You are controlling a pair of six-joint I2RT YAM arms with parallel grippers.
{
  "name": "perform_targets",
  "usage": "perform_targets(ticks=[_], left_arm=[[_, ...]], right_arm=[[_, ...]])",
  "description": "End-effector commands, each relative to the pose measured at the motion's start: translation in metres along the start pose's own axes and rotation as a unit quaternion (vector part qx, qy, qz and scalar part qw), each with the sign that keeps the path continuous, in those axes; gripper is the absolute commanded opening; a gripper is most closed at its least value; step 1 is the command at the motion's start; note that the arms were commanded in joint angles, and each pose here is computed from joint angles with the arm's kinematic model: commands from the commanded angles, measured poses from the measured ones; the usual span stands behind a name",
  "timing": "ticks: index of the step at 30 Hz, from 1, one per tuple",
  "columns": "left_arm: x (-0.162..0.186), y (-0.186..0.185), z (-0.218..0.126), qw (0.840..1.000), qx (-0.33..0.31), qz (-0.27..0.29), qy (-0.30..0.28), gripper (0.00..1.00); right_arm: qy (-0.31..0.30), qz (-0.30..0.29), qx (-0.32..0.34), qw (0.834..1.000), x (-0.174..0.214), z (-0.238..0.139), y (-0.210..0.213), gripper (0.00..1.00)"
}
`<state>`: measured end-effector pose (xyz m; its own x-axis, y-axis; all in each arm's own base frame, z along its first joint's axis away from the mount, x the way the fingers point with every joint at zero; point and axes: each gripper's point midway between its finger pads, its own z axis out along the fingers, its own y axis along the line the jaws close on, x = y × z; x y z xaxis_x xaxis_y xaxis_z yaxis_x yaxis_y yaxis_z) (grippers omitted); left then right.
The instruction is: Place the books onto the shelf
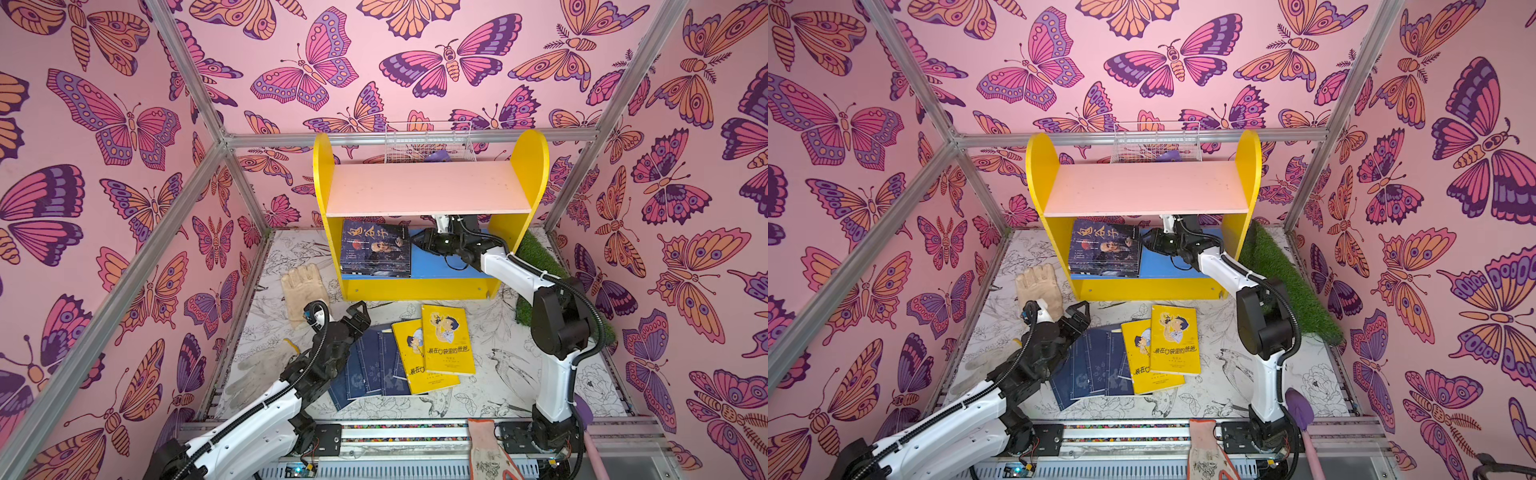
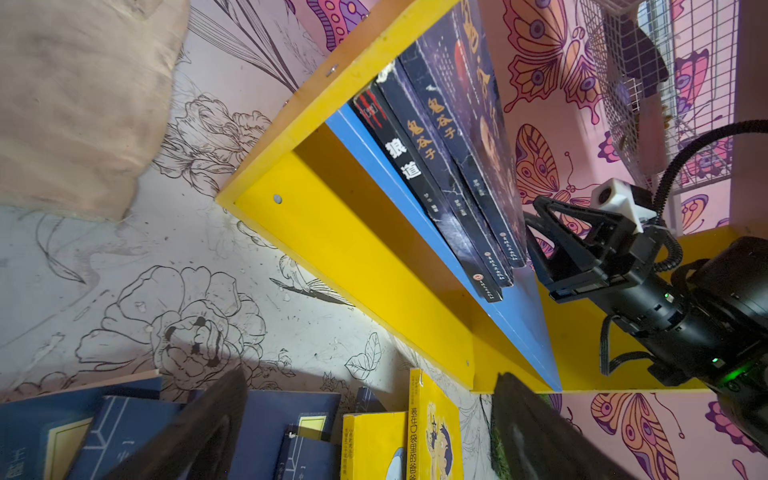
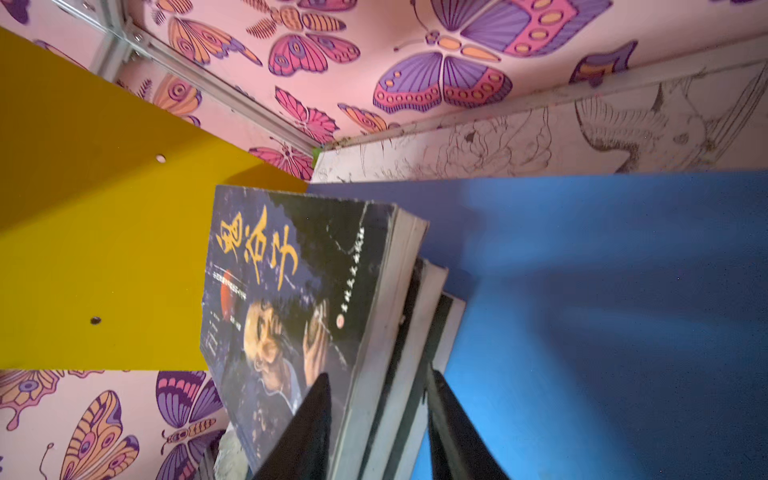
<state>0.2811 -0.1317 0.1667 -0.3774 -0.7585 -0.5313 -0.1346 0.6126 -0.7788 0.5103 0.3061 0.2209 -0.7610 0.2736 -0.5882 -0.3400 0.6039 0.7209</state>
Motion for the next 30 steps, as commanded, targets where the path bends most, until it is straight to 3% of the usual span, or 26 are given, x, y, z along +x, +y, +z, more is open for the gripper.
perform_targets(ticks=[1, 5, 15, 22, 30], left_arm=[[0.002, -0.005, 0.002, 1.0, 0.018, 0.0, 0.004, 0.94], [0.003, -0.003, 0.003, 1.0, 0.015, -0.001, 0.008, 0.94], [0.007, 0.0, 0.004, 1.0, 0.011, -0.006, 0.017, 0.94], [0.009, 0.001, 0.007, 1.0, 0.009, -0.007, 0.018, 0.94], [0.015, 0.005, 0.014, 1.0, 0.002, -0.003, 0.03, 0.94]], right_arm=[[-0.089, 0.005, -0.067, 0.994, -0.048, 0.006, 0.018, 0.4], [-0.11, 0.02, -0.109, 0.988, -0.063, 0.022, 0.022, 0.4], [-0.044, -0.001, -0.161, 0.986, -0.061, 0.064, 0.022, 0.4], [0.021, -0.048, -0.122, 0.991, -0.048, 0.068, 0.002, 0.4], [0.071, -0.073, -0.141, 0.985, -0.04, 0.069, 0.003, 0.4]])
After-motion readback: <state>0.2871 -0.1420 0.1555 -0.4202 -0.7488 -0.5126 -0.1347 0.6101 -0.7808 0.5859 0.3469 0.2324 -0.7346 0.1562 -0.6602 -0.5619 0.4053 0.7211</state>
